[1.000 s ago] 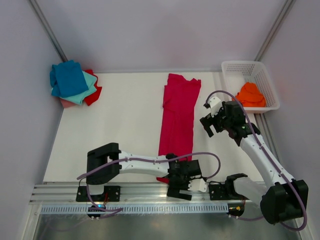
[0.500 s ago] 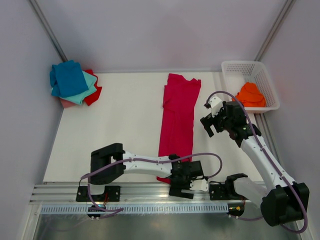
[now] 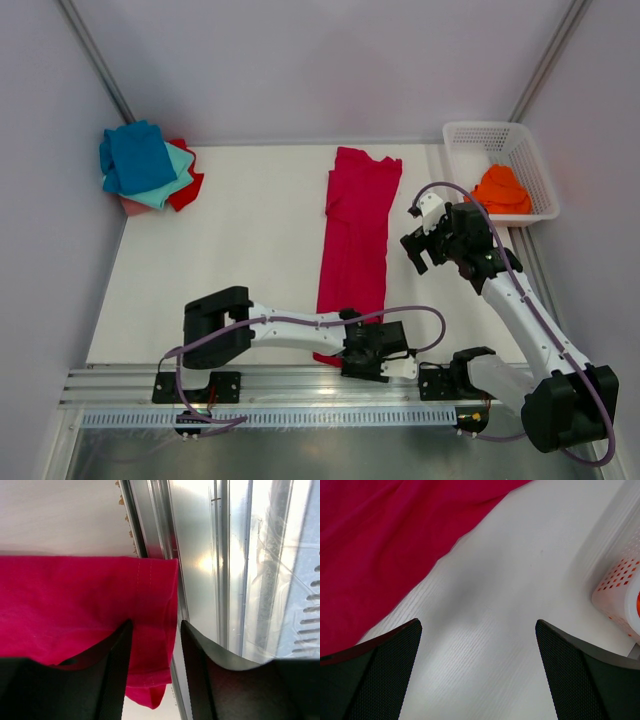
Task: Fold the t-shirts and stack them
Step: Fold the tshirt
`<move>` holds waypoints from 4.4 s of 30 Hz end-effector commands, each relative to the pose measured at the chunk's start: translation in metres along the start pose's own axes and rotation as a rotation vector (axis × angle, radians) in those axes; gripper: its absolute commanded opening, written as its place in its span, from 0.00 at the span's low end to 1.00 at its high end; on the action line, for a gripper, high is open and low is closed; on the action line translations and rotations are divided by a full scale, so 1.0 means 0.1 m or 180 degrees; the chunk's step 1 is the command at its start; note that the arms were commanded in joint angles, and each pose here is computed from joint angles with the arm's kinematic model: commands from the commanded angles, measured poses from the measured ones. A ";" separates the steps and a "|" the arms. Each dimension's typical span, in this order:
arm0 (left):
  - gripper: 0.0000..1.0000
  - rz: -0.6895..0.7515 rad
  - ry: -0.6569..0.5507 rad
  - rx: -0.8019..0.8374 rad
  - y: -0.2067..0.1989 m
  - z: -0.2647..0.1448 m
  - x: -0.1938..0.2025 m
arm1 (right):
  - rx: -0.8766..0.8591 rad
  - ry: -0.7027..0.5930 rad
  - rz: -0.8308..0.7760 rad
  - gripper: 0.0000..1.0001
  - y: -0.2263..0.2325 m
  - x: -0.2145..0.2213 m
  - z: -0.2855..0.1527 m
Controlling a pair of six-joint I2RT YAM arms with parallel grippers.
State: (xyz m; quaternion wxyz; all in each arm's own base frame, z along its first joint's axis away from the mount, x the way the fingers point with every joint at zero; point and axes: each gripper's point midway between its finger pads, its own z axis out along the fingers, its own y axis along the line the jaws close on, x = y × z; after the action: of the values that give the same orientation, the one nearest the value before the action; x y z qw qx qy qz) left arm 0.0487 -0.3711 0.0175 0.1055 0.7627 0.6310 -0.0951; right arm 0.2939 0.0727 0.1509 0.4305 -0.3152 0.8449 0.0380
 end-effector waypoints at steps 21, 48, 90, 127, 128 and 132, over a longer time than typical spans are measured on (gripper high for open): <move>0.00 -0.0122 -0.0185 0.0070 0.14 -0.19 -0.26 | 0.0806 -0.0287 0.0186 0.99 -0.41 -0.20 -0.18; 0.00 -0.0520 -0.0551 0.0070 0.62 -0.65 -0.26 | 0.1107 -0.0201 0.0273 1.00 -0.57 -0.15 -0.18; 0.76 -0.0542 -0.0643 0.0793 0.37 -0.81 -0.02 | -0.0326 -0.0094 -0.0295 0.99 0.18 -0.13 -0.30; 0.84 -0.3630 -0.1920 0.1319 1.64 -1.45 1.15 | -0.1440 -0.0429 0.0463 0.99 0.90 -0.32 -0.60; 0.84 -0.3604 -0.1915 0.1269 1.66 -1.44 1.16 | -0.1416 -0.0423 0.0503 0.99 0.88 -0.33 -0.55; 0.83 -0.3382 -0.2004 0.0928 1.82 -1.57 1.23 | -0.0391 -0.0499 0.0537 0.99 0.26 -0.42 -0.18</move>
State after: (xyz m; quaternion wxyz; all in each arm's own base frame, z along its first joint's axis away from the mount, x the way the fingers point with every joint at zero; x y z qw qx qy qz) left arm 0.2303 -0.2461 0.1237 0.0551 0.2579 0.8545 -0.4476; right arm 0.2267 0.1289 0.1770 0.3860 -0.3179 0.8317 0.2413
